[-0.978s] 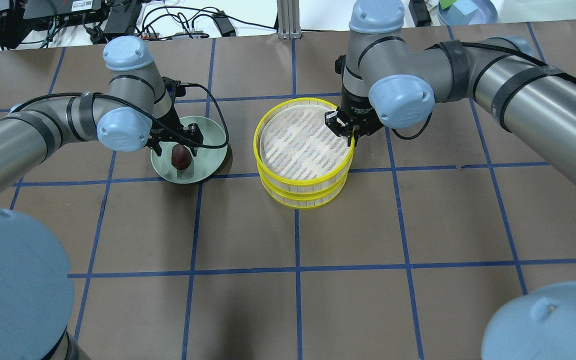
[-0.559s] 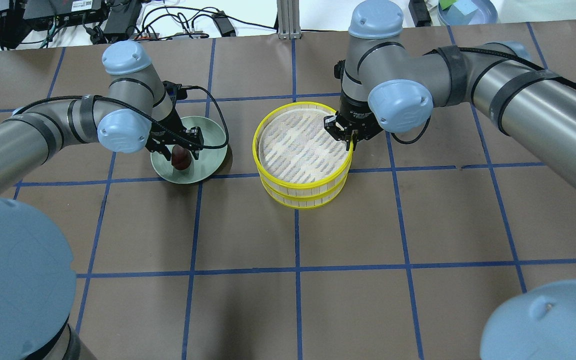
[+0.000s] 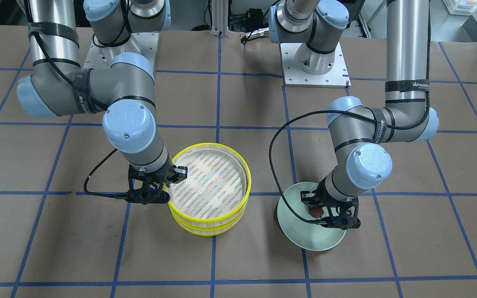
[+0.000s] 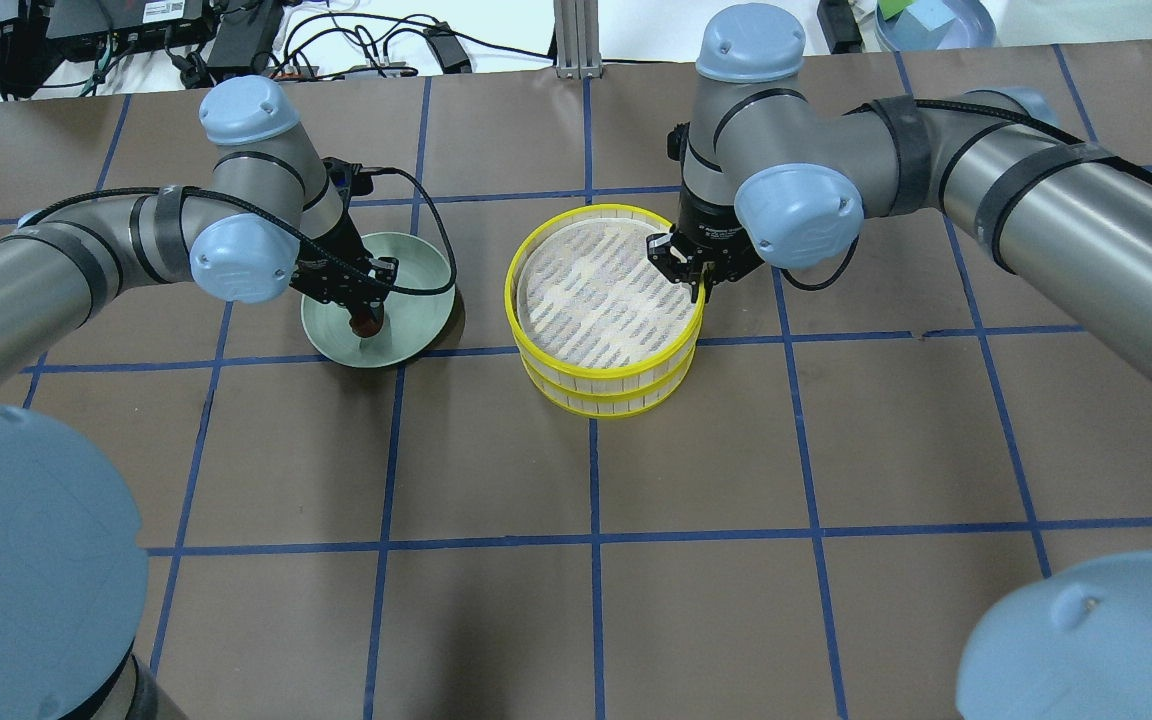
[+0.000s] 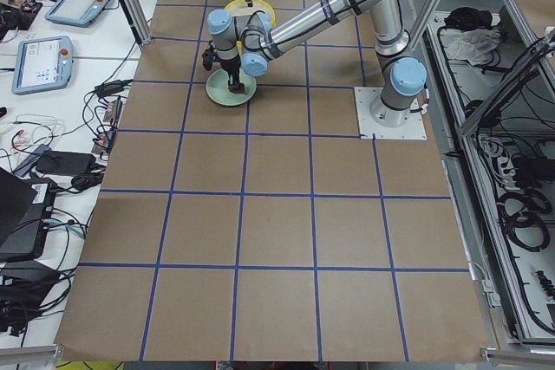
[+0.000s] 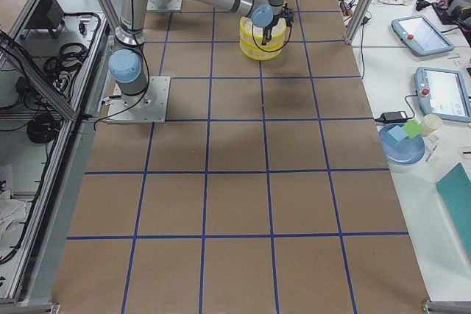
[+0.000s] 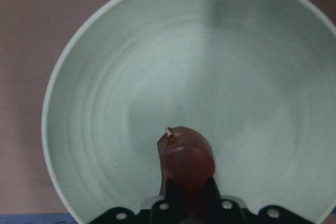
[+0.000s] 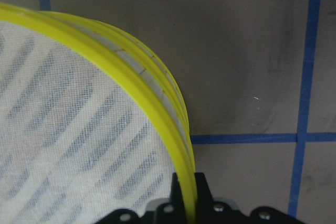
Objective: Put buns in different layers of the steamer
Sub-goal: 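Grasp the dark red bun with the left gripper while the right releases the tier, then place the dark red bun into the top steamer tier and open the left gripper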
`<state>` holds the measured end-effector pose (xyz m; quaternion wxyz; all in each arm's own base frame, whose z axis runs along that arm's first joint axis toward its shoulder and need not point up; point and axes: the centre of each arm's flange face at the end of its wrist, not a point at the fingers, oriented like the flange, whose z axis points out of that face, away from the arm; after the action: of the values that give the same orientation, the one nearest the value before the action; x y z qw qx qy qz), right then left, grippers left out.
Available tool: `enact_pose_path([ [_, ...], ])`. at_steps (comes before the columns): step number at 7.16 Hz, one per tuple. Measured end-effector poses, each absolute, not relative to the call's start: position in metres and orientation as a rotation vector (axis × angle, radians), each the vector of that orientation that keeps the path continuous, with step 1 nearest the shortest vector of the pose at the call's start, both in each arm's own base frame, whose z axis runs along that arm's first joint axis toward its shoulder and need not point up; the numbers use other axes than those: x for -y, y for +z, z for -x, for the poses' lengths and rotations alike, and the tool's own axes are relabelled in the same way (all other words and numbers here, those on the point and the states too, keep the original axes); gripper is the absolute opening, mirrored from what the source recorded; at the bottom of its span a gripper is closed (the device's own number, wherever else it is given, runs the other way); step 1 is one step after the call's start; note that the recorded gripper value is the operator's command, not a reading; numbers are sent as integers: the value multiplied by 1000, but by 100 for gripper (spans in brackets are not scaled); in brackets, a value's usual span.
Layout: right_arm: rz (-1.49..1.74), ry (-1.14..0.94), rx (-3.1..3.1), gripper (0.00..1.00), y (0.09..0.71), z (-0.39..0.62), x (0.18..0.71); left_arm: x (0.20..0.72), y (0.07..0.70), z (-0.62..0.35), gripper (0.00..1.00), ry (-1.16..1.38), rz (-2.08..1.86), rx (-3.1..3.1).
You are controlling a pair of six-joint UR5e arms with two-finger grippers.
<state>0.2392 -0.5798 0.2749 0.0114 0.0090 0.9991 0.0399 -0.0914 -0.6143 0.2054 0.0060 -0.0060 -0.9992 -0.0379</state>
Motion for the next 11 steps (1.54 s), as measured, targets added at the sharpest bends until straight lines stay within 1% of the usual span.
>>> enact_pose_path([
  [2, -26, 113, -3115, 0, 274, -239, 581, 619, 228, 90, 0, -74, -9, 3140],
  [3, -26, 114, -3114, 53, 273, -240, 582, 623, 253, 90, 0, -64, -51, 3142],
  [4, -26, 117, -3114, 99, 272, -240, 582, 625, 284, 91, 0, -60, -93, 3142],
  [6, -26, 102, -3117, 100, 279, -239, 582, 617, 333, 103, 0, -33, -180, 3134],
  [7, -26, 58, -3114, 100, 297, -237, 580, 609, 350, 120, 0, -11, -227, 3125],
  [9, -39, -63, -3098, 100, 377, -226, 556, 590, 370, 184, 0, 26, -342, 3065],
  [11, -23, -86, -3107, 100, 469, -210, 501, 567, 370, 266, 0, 67, -427, 2970],
])
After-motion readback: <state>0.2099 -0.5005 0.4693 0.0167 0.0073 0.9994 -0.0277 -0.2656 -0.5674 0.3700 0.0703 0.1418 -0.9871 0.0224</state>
